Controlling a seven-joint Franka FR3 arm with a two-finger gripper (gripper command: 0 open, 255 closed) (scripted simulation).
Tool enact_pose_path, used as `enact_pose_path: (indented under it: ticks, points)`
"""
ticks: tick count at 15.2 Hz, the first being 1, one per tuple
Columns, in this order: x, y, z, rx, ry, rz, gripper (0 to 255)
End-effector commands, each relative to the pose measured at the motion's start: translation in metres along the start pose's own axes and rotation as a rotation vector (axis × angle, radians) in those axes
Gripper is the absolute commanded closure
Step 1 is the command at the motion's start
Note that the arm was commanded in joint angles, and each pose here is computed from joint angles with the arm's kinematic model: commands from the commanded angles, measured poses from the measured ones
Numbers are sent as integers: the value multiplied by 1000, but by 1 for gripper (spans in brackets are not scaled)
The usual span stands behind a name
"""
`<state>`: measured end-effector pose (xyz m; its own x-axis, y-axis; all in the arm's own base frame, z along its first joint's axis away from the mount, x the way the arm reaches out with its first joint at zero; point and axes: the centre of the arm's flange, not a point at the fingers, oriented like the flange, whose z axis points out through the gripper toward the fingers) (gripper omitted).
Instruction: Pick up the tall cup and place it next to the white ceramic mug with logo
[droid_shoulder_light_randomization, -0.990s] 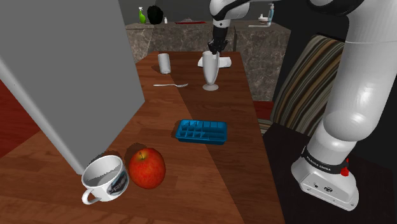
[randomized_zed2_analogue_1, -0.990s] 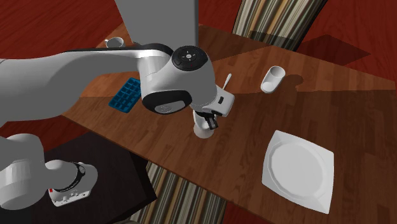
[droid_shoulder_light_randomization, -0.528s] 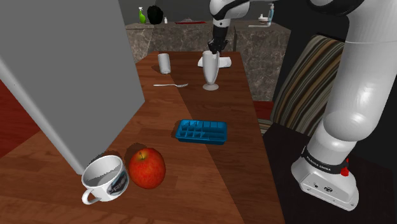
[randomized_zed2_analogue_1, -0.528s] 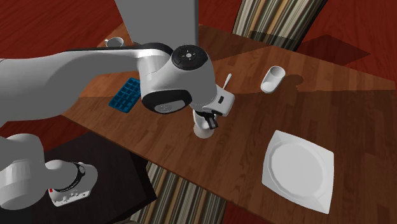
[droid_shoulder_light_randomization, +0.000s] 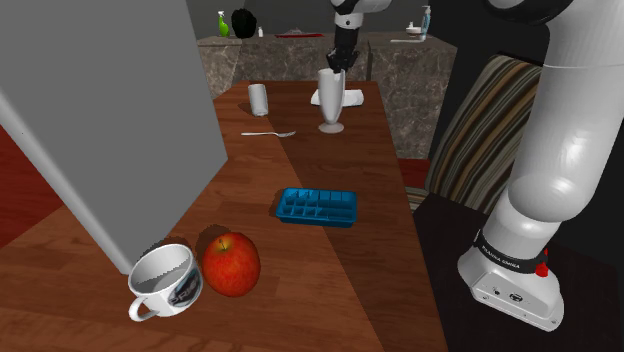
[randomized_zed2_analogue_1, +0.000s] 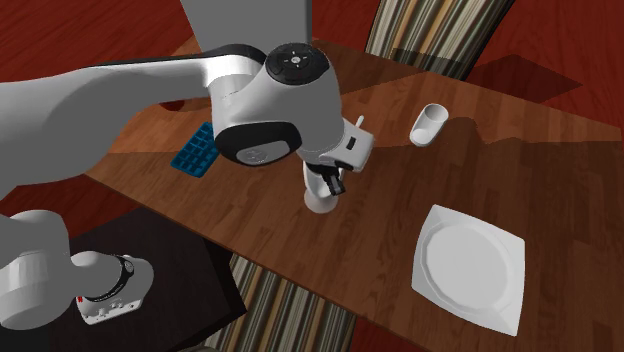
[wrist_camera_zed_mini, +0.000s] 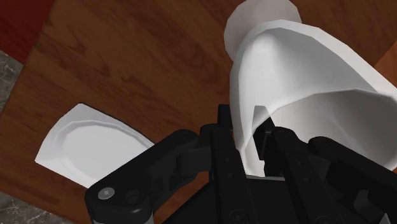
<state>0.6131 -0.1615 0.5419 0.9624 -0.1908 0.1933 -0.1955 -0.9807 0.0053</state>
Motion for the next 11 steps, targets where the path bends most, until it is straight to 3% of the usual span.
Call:
enact_pose_path:
  ticks: [1, 11]
  points:
    - [1, 0, -12, 0, 1, 0, 255]
    - [12, 0, -63, 0, 1, 0, 255]
